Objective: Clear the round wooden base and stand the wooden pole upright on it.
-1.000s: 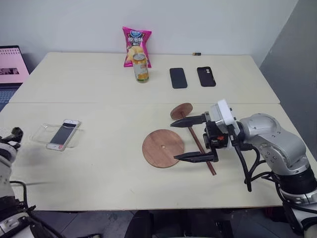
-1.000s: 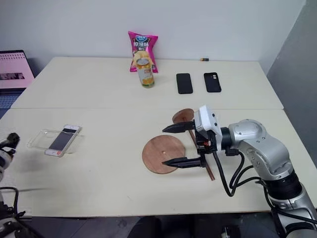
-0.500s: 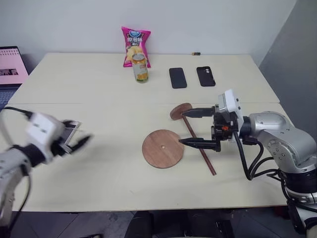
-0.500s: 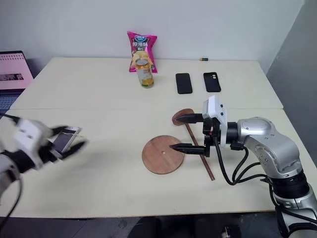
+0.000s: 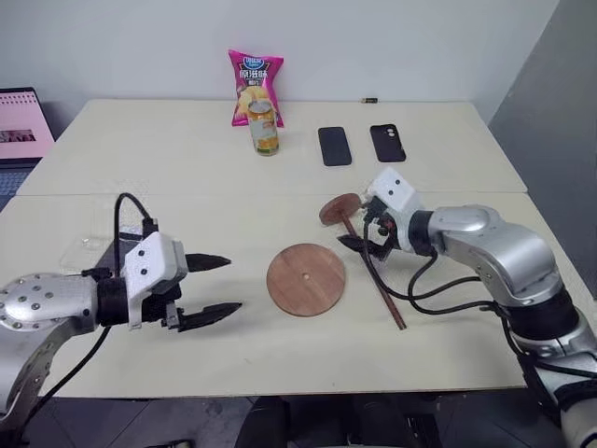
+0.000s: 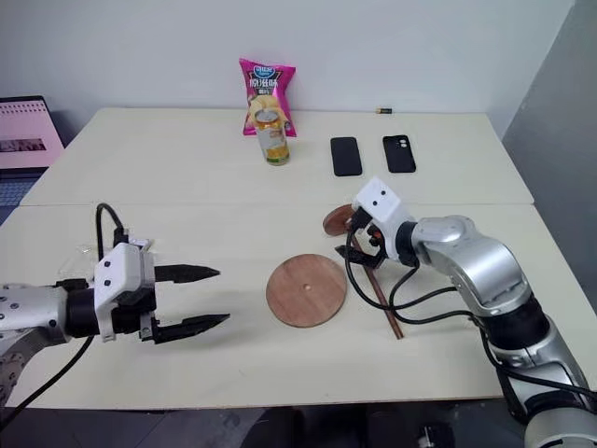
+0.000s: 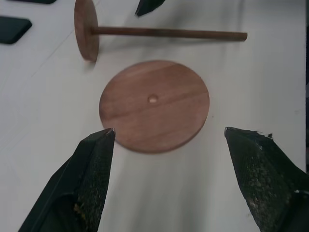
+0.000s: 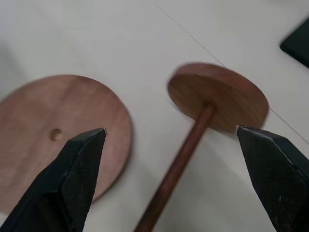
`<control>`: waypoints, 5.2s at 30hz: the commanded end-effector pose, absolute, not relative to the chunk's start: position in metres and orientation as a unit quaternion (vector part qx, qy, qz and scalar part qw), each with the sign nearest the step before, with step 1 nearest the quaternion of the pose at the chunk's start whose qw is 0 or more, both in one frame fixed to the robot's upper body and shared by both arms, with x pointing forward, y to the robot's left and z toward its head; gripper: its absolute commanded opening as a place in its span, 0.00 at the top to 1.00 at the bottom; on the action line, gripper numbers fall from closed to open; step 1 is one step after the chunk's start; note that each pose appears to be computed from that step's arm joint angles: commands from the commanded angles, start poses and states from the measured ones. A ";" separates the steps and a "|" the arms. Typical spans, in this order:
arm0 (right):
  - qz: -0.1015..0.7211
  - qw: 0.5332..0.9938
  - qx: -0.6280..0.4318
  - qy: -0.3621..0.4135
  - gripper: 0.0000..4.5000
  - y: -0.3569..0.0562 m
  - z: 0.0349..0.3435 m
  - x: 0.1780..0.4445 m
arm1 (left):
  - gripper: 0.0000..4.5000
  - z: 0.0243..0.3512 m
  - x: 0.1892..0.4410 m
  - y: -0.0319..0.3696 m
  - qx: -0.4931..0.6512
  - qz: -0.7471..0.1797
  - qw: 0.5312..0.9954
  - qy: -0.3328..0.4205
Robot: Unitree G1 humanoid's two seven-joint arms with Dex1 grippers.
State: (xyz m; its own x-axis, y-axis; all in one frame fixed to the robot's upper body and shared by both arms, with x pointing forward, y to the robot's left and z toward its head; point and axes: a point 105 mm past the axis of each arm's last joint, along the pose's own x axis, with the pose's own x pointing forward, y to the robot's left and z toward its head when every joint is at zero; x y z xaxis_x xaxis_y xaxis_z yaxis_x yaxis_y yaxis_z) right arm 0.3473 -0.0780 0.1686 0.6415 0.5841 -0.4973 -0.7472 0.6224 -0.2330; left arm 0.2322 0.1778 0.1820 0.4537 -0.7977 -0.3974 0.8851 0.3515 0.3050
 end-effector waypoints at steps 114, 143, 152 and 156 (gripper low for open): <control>0.539 0.832 0.016 -0.126 0.95 0.005 0.146 0.294 | 0.16 0.159 0.215 0.193 0.215 -0.507 0.830 0.091; 0.564 0.820 -0.010 -0.096 0.37 -0.001 0.150 0.288 | 0.16 0.163 0.223 0.191 0.214 -0.497 0.837 0.077; 0.565 0.811 -0.136 -0.065 0.01 -0.051 0.149 0.287 | 0.16 0.172 0.241 0.208 0.251 -0.413 0.869 0.102; 0.582 0.797 -0.154 -0.056 0.01 -0.074 0.164 0.278 | 0.16 0.177 0.242 0.213 0.252 -0.402 0.873 0.107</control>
State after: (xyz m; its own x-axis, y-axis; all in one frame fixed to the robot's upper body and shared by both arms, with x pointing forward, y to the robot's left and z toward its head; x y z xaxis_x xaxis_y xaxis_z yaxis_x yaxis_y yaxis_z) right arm 0.2889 -0.0730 0.1444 0.3679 0.9203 -0.1328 -0.9032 0.3197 -0.2866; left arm 0.2415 0.2116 0.1634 0.6315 -0.6582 -0.4098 0.7750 0.5527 0.3065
